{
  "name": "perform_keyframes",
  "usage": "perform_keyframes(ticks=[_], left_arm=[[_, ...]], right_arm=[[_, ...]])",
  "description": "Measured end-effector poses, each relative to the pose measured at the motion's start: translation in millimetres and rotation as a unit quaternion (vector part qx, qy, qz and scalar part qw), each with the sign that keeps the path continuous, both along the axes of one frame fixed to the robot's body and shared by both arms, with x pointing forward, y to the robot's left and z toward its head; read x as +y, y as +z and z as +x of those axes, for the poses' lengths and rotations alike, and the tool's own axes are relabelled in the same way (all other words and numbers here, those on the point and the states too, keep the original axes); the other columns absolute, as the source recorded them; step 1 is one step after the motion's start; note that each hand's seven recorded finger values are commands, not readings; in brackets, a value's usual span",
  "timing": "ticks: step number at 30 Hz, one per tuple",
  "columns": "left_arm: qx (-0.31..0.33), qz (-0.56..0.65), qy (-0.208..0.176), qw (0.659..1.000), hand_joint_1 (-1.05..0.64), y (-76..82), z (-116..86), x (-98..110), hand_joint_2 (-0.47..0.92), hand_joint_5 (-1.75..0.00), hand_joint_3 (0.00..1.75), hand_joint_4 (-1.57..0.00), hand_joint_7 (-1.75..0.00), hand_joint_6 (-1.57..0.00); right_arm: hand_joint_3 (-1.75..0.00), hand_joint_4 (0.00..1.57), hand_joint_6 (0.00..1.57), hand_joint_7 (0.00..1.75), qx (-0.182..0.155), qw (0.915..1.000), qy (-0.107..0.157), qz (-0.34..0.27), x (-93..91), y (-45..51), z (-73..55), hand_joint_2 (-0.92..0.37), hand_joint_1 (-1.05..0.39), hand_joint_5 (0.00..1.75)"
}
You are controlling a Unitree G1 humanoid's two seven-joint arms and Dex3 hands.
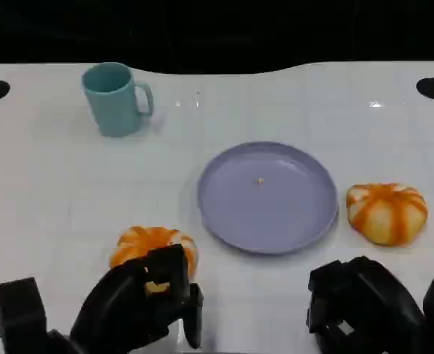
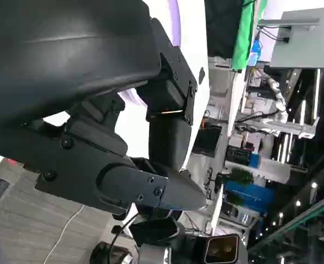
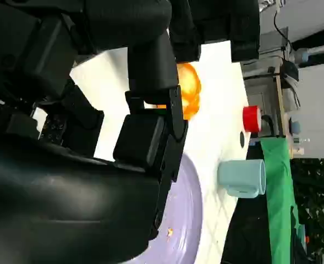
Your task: Grasp the bread from the table and place it into the plate.
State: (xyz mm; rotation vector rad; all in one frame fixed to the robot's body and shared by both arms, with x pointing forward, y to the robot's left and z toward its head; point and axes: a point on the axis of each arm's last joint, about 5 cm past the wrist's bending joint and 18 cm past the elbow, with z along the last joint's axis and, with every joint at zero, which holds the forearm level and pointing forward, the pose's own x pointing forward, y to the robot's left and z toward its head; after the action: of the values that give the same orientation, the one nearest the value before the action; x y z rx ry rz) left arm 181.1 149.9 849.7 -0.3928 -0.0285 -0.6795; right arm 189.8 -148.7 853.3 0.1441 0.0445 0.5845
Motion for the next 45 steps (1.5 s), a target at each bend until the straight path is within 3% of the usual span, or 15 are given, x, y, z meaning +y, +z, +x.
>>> perform_keyframes(ticks=[21, 31, 39, 45], left_arm=[[-0.001, 0.0, -0.003, 1.0, -0.72, 0.7, 0.2, 0.2, 0.92, -1.75, 0.19, -0.85, -1.64, -0.73], [-0.008, -0.001, 0.005, 1.0, -0.78, 6.3, 1.2, 0.9, 0.92, -1.75, 0.17, -0.77, -1.52, -0.69], [-0.041, 0.019, 0.035, 0.998, -0.81, 13.9, 2.2, 4.7, 0.92, -1.66, 0.2, -0.59, -1.2, -0.59], [-0.104, 0.105, 0.071, 0.987, -0.75, 28.1, 5.0, 16.1, 0.92, -1.33, 0.22, -0.55, -0.8, -0.49]], right_arm=[[-1.35, 1.56, 1.57, 1.01, -0.003, 1.0, 0.004, 0.0, 0.4, 0.6, 1.2, -0.04, -1.05, 1.28], [-1.36, 1.55, 1.57, 1.01, -0.003, 1.0, 0.003, -0.003, 1.1, 0.8, 1.0, -0.04, -1.05, 1.3], [-1.41, 1.55, 1.57, 1.02, -0.003, 1.0, 0.003, -0.002, 1.8, 1.1, 1.0, -0.01, -1.05, 1.31], [-1.41, 1.55, 1.57, 1.0, -0.003, 1.0, 0.002, -0.003, 3.0, 1.7, 1.1, 0.0, -1.05, 1.31]])
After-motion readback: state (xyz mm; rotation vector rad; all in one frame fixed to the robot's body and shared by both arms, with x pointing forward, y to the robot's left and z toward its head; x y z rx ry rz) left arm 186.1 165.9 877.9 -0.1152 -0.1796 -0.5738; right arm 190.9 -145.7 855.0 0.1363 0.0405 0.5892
